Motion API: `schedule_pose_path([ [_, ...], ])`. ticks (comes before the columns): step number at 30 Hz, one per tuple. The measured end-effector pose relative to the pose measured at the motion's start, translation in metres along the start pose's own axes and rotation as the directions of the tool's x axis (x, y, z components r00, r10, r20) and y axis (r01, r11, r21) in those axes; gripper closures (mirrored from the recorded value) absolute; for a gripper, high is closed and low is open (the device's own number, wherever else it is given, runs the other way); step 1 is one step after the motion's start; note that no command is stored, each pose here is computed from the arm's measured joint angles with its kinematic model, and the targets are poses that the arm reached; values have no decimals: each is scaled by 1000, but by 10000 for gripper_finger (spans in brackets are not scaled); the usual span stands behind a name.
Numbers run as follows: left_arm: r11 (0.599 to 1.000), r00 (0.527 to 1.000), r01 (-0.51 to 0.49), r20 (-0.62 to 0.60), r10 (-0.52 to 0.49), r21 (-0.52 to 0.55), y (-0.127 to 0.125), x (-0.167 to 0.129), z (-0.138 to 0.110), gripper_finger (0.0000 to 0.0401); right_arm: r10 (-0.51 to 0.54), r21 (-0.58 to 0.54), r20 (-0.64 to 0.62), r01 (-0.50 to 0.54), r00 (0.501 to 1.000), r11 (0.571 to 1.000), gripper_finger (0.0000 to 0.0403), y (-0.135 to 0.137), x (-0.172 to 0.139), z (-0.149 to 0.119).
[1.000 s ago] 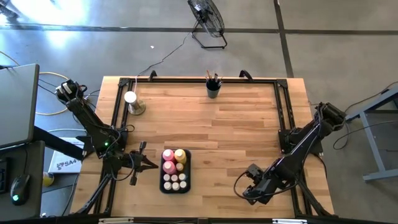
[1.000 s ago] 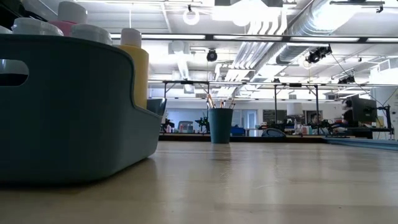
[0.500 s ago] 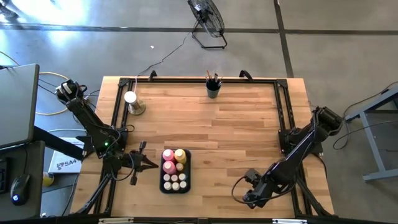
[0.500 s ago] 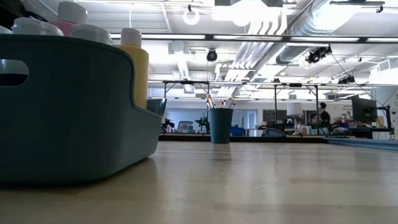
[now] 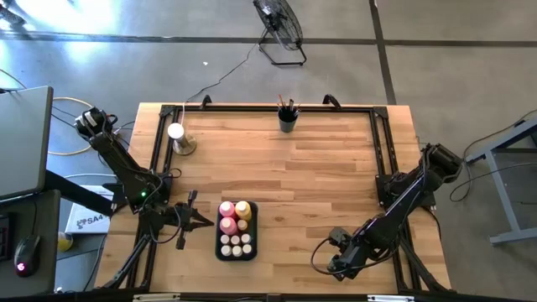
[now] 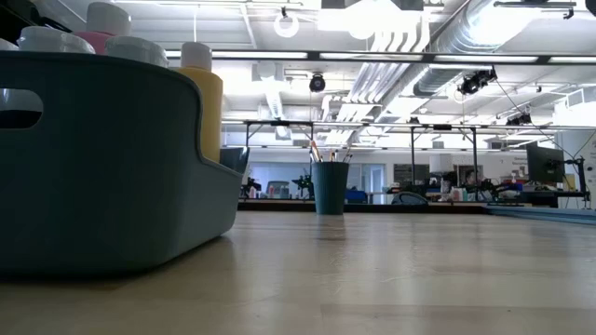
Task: Pick & Place Paint Supplies
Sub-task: Put the green paint bottle into the green bin
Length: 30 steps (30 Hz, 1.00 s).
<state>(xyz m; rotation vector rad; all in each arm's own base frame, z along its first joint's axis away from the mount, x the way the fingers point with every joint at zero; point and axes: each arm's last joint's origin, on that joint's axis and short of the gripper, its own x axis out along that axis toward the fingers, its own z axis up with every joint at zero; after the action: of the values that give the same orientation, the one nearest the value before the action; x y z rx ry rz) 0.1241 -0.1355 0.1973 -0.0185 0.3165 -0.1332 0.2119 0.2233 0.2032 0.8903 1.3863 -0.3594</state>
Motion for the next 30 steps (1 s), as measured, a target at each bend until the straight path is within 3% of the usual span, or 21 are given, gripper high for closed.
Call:
schedule_pose_path([
  [14,1000,1000,0,0,0,0,0,0,0,401,-5,-10,-81,4,997,1000,225,0,-1,7],
  [30,1000,1000,0,0,0,0,0,0,0,401,-2,-22,-66,1,998,1000,250,0,-1,7],
])
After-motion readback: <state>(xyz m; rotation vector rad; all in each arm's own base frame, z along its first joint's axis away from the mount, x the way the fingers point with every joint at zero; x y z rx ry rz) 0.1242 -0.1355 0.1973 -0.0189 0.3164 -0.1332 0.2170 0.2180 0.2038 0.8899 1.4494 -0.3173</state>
